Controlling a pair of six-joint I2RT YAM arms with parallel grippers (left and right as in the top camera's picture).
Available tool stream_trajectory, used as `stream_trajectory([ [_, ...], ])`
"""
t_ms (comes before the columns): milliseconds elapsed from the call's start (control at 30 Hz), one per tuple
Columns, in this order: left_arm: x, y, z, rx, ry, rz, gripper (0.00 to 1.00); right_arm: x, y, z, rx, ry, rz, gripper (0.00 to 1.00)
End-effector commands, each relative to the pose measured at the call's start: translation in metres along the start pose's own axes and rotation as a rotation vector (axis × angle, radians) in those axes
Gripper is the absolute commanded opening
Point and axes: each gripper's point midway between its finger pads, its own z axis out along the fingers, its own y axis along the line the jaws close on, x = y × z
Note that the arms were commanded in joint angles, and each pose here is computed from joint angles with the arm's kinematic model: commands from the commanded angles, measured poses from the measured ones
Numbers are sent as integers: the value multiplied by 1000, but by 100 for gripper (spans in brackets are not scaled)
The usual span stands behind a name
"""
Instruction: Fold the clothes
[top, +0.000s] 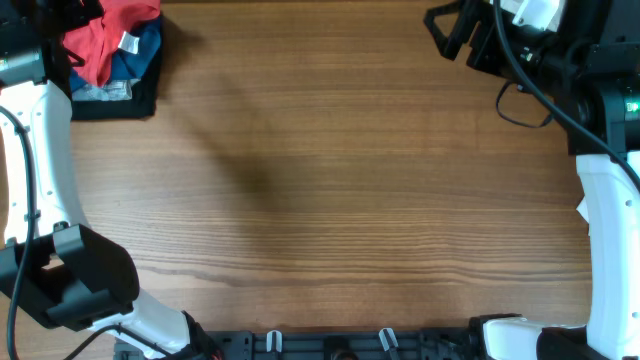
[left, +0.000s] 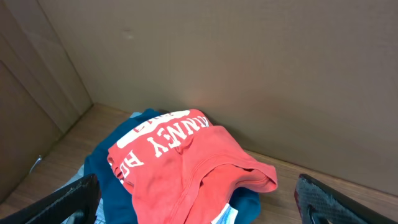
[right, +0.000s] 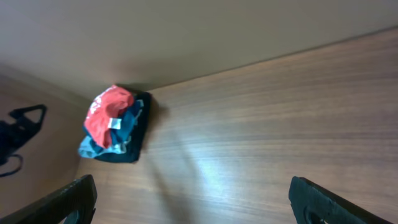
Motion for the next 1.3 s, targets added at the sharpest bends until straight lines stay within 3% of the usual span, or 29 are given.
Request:
stream_trajectory([
  [0, 3, -1, 3, 7, 6, 19, 100, -7, -6, -1, 50, -29, -163, 100],
  [167, 3, -1, 3, 7, 6, 19, 100, 7, -10, -4, 57, -6, -626, 100],
  [267, 3, -1, 3, 7, 6, 19, 100, 31, -21, -5, 56, -32, -750, 100],
  [533, 3, -1, 3, 7, 6, 19, 100, 127, -65, -12, 59, -280, -805, 100],
  [667, 3, -1, 3, 7, 6, 19, 100, 165, -89, -25, 79, -408, -671, 100],
  [800, 3, -1, 3, 7, 6, 19, 100, 196, -104, -29, 82, -461, -659, 100],
  [1267, 3, -1, 3, 7, 6, 19, 100, 231, -129, -18, 80, -590, -687, 100],
])
